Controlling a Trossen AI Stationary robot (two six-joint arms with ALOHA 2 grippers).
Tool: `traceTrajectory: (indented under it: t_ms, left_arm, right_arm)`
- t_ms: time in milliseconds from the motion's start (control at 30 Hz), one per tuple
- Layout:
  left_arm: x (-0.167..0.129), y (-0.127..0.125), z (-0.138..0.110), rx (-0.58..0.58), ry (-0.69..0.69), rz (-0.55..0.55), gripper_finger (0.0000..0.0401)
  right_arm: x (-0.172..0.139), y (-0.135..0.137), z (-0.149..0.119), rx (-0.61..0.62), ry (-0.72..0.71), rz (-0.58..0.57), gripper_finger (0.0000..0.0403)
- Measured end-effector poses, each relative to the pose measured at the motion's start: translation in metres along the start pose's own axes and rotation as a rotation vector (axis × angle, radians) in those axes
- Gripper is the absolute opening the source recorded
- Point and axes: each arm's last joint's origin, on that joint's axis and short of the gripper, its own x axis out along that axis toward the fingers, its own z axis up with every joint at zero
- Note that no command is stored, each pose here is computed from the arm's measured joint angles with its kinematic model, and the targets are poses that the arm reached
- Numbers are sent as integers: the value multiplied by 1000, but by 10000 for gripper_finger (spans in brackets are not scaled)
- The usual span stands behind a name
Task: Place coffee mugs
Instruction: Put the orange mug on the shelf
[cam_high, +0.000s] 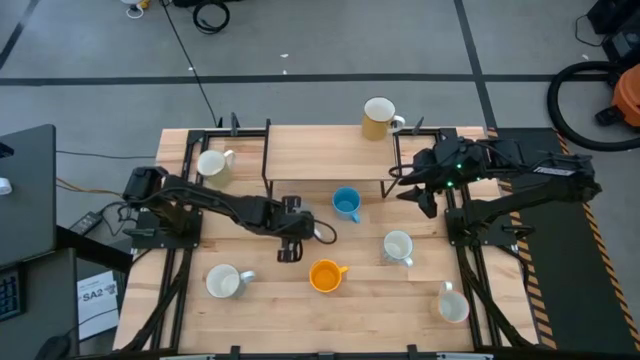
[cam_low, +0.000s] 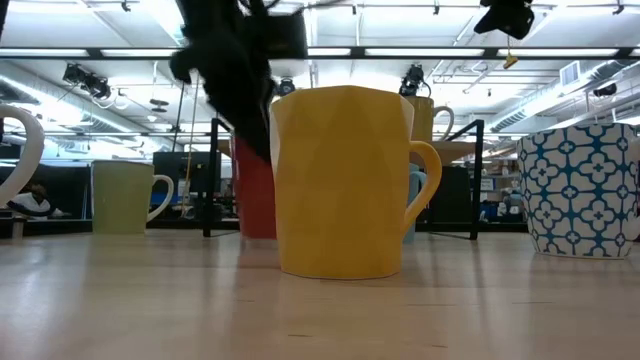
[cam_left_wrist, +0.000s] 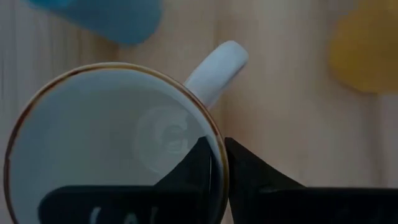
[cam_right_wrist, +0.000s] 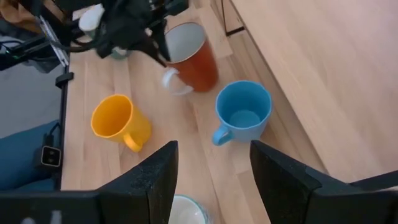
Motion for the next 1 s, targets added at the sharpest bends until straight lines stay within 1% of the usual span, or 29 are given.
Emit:
traceTrajectory:
  t_ms: [200, 300, 433, 567, 733, 833, 1000]
  left_arm:
    - [-39, -4, 30, 28, -63, -23, 34]
    - [-61, 2, 48, 21, -138, -49, 34]
    - [-89, 17, 68, 30, -235, -32, 34]
    - [-114, 42, 84, 36, -334, 16, 34]
    - [-138, 85, 94, 16, -422, 60, 34]
    - [-144, 113, 94, -5, -447, 90, 34]
    - [-140, 160, 85, -64, -459, 135, 34]
  right_arm:
    - [-8, -1, -2, 0, -26, 9, 206]
    - [-10, -1, -2, 1, -32, 10, 206]
    - [-10, -1, -2, -1, -33, 10, 206]
    - [-10, -1, -2, -1, -34, 9, 205]
    - [-10, -1, -2, 4, -34, 9, 205]
    - [-10, -1, -2, 4, -34, 9, 205]
    - [-10, -1, -2, 5, -33, 9, 205]
